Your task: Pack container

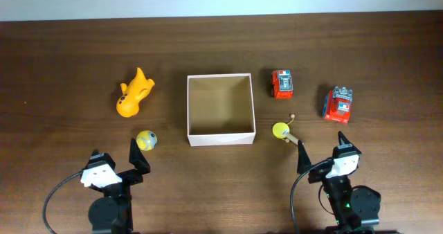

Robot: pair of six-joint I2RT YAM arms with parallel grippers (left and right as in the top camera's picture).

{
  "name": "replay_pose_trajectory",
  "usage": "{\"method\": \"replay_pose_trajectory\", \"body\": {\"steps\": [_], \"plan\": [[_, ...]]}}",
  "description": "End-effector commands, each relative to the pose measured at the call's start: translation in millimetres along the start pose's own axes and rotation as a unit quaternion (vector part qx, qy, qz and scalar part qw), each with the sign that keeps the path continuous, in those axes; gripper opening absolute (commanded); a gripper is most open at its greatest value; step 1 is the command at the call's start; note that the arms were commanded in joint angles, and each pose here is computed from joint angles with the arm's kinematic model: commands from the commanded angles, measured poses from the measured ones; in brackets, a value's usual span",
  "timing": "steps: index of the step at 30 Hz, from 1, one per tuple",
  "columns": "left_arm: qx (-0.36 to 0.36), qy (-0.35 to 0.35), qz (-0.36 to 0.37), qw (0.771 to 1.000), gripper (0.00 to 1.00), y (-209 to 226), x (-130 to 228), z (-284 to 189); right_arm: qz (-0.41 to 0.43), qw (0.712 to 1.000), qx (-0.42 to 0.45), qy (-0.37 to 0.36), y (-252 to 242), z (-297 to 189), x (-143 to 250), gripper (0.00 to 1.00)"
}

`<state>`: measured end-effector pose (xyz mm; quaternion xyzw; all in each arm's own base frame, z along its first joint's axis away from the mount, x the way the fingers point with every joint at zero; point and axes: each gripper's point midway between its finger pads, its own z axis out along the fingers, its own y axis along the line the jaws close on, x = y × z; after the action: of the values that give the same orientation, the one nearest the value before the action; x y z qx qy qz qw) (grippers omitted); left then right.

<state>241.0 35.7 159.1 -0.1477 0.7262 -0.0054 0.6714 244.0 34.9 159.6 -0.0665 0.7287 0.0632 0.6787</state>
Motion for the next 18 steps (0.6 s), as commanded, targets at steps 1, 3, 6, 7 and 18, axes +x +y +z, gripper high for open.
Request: {"method": "replay_pose_trajectory", "body": {"steps": [1,3,6,7,18], "plan": [[0.005,0.001,0.010,1.000,0.99,-1.1,2.0,0.4,0.044,0.999,-0.018,-0.001,5.8,0.6,0.9,0.99],[0.005,0.001,0.010,1.000,0.99,-1.0,2.0,0.4,0.079,0.997,-0.025,0.001,8.4,0.3,0.4,0.98],[0.005,0.001,0.010,1.000,0.99,-1.1,2.0,0.4,0.104,0.994,-0.034,0.025,12.5,-3.0,2.9,0.99],[0.005,0.001,0.010,1.000,0.99,-1.1,2.0,0.4,0.109,0.993,-0.033,0.032,13.0,-5.1,0.7,0.99],[0.005,0.001,0.010,1.000,0.99,-1.1,1.9,0.4,0.087,0.989,-0.034,0.111,18.4,-37.8,-89.9,0.99]]}}
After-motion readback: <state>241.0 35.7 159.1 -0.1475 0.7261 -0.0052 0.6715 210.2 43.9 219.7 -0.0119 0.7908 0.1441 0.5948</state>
